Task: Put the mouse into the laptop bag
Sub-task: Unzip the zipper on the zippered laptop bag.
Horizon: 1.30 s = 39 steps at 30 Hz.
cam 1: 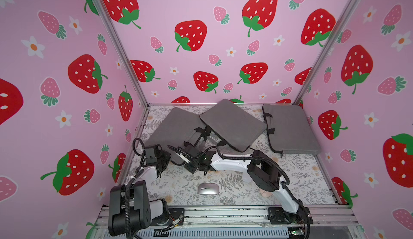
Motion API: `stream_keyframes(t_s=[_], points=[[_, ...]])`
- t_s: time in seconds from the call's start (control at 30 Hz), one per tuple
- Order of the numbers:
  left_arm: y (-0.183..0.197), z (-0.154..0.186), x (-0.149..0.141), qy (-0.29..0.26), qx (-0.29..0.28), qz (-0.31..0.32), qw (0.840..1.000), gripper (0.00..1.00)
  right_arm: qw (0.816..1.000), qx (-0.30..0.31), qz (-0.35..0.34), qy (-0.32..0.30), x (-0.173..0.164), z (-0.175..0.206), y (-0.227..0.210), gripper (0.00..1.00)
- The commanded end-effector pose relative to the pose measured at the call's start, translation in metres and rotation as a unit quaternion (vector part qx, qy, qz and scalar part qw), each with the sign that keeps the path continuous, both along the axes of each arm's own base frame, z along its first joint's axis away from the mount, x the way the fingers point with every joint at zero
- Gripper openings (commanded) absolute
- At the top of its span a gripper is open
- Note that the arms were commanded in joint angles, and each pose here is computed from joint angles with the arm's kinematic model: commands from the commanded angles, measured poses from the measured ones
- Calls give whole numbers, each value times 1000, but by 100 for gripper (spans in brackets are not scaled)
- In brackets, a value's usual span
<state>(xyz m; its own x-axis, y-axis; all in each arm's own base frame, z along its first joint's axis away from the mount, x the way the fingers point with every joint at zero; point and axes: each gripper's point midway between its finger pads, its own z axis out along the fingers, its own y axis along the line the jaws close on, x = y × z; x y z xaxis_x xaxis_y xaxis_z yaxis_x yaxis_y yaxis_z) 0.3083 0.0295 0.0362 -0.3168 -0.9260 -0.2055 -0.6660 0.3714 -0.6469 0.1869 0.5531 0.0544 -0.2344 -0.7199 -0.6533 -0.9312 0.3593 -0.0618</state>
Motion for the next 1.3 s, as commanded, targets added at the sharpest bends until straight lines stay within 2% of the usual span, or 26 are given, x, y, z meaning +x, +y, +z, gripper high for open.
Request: stream_keyframes(t_s=[0.0,0.13,0.2,0.23,0.37,0.5,0.67,0.7,0.77,0.87,1.0,1.03,1.1,1.13,1.2,1.27], points=[[-4,-28,-22,63,-13,7,998,0,998,42,41,33,-29,23,20,0],[-4,-29,-22,64,-15,10,998,0,996,53,42,63,-38,23,19,0],[-4,-28,-21,62,-18,12,998,0,996,53,37,63,-37,21,16,0],[-4,-29,-21,62,-19,13,998,0,996,51,48,60,-54,20,19,0],[-6,-28,-20,55,-24,16,998,0,995,55,60,66,-67,19,24,0],[-5,-32,-25,59,-29,29,997,0,994,61,56,68,-69,19,33,0],[8,-41,-55,73,-18,101,992,0,994,74,24,80,-44,20,36,0],[11,-40,-62,69,-14,117,991,0,993,76,6,89,-23,18,32,0],[15,-42,-79,71,-5,143,987,0,992,79,1,100,-13,16,32,0],[20,-39,-98,77,9,166,983,0,992,76,-8,100,-2,11,31,0],[20,-25,-101,39,14,164,986,0,992,74,-22,101,13,7,25,0],[19,-18,-99,29,18,156,987,11,992,73,-28,98,17,7,22,0],[17,-9,-98,24,23,147,989,39,992,71,-43,90,27,6,15,0],[17,-5,-96,20,25,141,989,48,992,71,-50,88,33,6,10,0],[15,-2,-94,19,24,134,991,60,992,72,-65,86,45,7,1,0],[13,-3,-92,21,19,130,991,65,990,74,-81,88,58,8,-8,0]])
